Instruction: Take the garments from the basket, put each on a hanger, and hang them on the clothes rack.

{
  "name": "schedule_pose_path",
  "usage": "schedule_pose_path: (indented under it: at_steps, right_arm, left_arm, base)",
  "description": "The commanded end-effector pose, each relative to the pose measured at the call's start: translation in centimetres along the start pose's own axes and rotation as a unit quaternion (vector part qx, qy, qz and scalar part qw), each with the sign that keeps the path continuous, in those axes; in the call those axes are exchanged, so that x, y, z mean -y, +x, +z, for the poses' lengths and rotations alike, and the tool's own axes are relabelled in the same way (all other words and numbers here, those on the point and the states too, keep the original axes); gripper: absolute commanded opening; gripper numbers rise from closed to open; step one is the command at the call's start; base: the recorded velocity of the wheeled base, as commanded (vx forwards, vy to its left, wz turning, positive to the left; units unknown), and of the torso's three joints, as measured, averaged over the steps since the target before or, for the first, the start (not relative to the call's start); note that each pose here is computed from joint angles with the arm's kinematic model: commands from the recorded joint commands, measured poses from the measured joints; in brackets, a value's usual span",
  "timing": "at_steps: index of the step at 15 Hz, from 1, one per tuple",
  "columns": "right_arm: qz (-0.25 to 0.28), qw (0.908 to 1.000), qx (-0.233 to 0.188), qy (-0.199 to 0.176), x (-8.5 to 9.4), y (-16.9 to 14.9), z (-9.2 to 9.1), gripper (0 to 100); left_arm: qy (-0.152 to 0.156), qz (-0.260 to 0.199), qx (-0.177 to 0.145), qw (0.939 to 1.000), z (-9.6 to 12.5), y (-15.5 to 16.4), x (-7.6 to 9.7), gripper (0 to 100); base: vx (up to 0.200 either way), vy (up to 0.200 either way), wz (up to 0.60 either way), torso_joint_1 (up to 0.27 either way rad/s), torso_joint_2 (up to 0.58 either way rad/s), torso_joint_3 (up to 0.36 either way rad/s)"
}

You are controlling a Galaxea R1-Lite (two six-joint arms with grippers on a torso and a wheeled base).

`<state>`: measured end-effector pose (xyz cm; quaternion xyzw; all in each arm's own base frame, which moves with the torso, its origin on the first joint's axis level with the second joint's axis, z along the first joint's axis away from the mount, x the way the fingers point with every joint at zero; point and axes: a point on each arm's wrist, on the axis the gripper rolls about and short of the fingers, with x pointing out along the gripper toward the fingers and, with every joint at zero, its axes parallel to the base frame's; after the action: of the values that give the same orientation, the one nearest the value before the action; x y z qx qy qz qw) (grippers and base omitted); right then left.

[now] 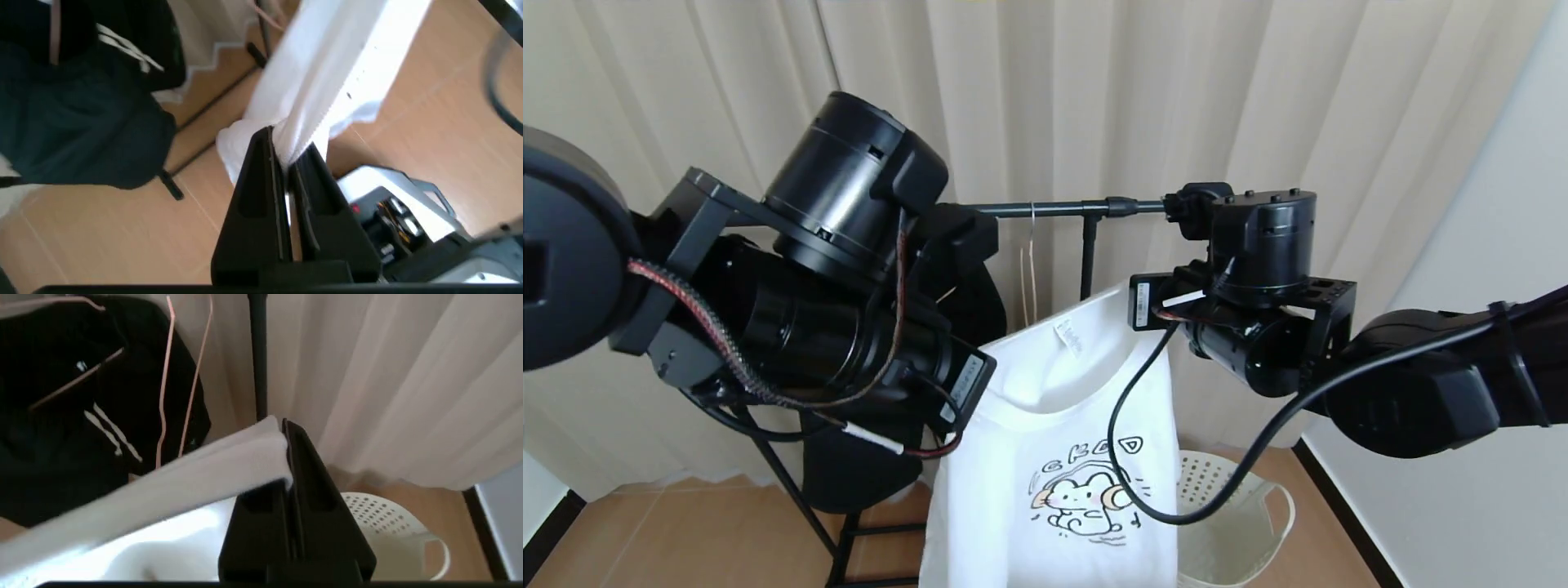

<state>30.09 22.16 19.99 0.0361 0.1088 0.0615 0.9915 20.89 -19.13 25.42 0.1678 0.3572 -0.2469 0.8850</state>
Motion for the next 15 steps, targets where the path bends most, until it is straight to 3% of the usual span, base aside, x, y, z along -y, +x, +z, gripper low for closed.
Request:
schedule_pose_path:
  at_steps: [1, 3, 5, 8, 13, 15]
  right_arm:
    - [0.018, 0.9996, 0.000, 0.021, -2.1, 1.2, -1.5, 0]
    - [0.034, 0.9976, 0.010, 0.059, -3.2, 0.8, -0.9, 0]
    - [0.046, 0.9951, 0.016, 0.087, -3.7, 0.4, -0.4, 0]
    - [0.055, 0.9938, 0.019, 0.095, -4.2, 0.0, -0.1, 0]
    - [0.045, 0.9946, 0.020, 0.092, -3.4, 0.1, 0.3, 0]
    - [0.021, 0.9958, 0.031, 0.083, -1.4, 0.5, 1.3, 0]
  left_arm:
    - [-0.011, -0.079, -0.022, 0.9966, -1.3, -0.1, 3.9, 0]
    - [-0.040, -0.120, -0.018, 0.9918, -0.2, 0.4, 6.0, 0]
    - [-0.055, -0.132, -0.014, 0.9897, 0.6, 0.7, 7.3, 0]
    - [-0.080, -0.138, 0.005, 0.9872, 1.2, 1.5, 7.9, 0]
    - [-0.085, -0.128, 0.014, 0.9881, 1.4, 1.8, 7.6, 0]
    - [-0.098, -0.096, 0.023, 0.9902, 1.8, 2.0, 5.2, 0]
  base:
    - [0.000, 0.000, 0.00, 0.000, 0.00, 0.000]
    - [0.000, 0.000, 0.00, 0.000, 0.00, 0.000]
    - [0.000, 0.000, 0.00, 0.000, 0.00, 0.000]
    - [0.000, 0.000, 0.00, 0.000, 0.00, 0.000]
    - [0.000, 0.000, 0.00, 0.000, 0.00, 0.000]
    - [0.000, 0.000, 0.00, 0.000, 0.00, 0.000]
